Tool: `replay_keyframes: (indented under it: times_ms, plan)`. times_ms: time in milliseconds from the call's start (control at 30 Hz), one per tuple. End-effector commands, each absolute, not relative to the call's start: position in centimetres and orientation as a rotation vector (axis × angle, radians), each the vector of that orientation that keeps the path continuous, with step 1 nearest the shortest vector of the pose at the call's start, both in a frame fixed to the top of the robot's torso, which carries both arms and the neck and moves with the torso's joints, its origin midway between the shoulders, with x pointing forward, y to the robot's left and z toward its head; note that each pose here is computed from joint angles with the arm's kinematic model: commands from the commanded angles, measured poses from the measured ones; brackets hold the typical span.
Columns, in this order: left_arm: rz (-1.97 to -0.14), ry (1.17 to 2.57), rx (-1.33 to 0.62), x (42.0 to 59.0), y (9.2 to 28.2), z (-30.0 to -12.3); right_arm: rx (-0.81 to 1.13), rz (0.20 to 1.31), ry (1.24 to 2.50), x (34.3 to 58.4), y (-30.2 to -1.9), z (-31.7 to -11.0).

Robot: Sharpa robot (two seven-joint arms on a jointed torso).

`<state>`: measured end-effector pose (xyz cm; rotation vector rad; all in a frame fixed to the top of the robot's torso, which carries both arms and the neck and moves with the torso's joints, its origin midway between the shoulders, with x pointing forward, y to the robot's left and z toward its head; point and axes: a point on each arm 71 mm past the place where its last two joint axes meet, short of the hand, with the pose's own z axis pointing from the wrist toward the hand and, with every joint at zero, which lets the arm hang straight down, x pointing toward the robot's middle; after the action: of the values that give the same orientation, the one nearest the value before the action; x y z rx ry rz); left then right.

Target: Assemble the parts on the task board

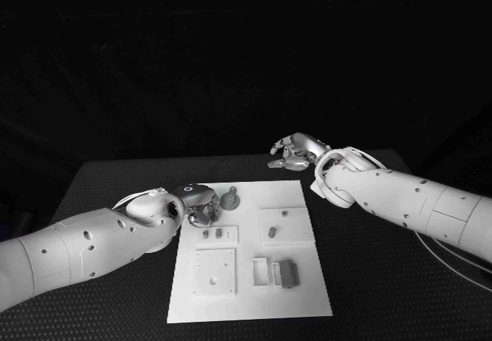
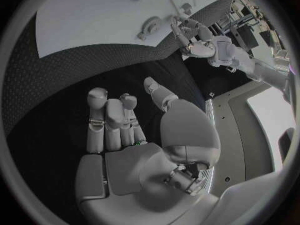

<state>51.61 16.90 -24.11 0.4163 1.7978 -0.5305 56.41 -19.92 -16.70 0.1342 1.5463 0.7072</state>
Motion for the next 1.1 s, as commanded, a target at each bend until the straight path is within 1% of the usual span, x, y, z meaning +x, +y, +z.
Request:
replay_keyframes:
  times_ms: [33,733,867,1000,1100]
  plan:
    - [-0.516,1.832,0.413,51.5,17.2,-24.6,0.124,0.711,1.554,56.4,-19.9,-16.8]
    - [-0.497,1.829,0.376,51.7,18.0,-24.6,0.126,0.705,1.566,56.4,-20.1,-16.9]
    - [-0.490,1.818,0.356,51.8,18.8,-24.5,0.126,0.703,1.572,56.4,-20.2,-16.9]
    - [-0.502,1.809,0.265,52.1,20.4,-24.2,0.123,0.700,1.573,56.4,-20.7,-16.9]
    - [-0.521,1.836,0.146,52.6,21.9,-23.8,0.115,0.709,1.577,56.4,-20.9,-16.9]
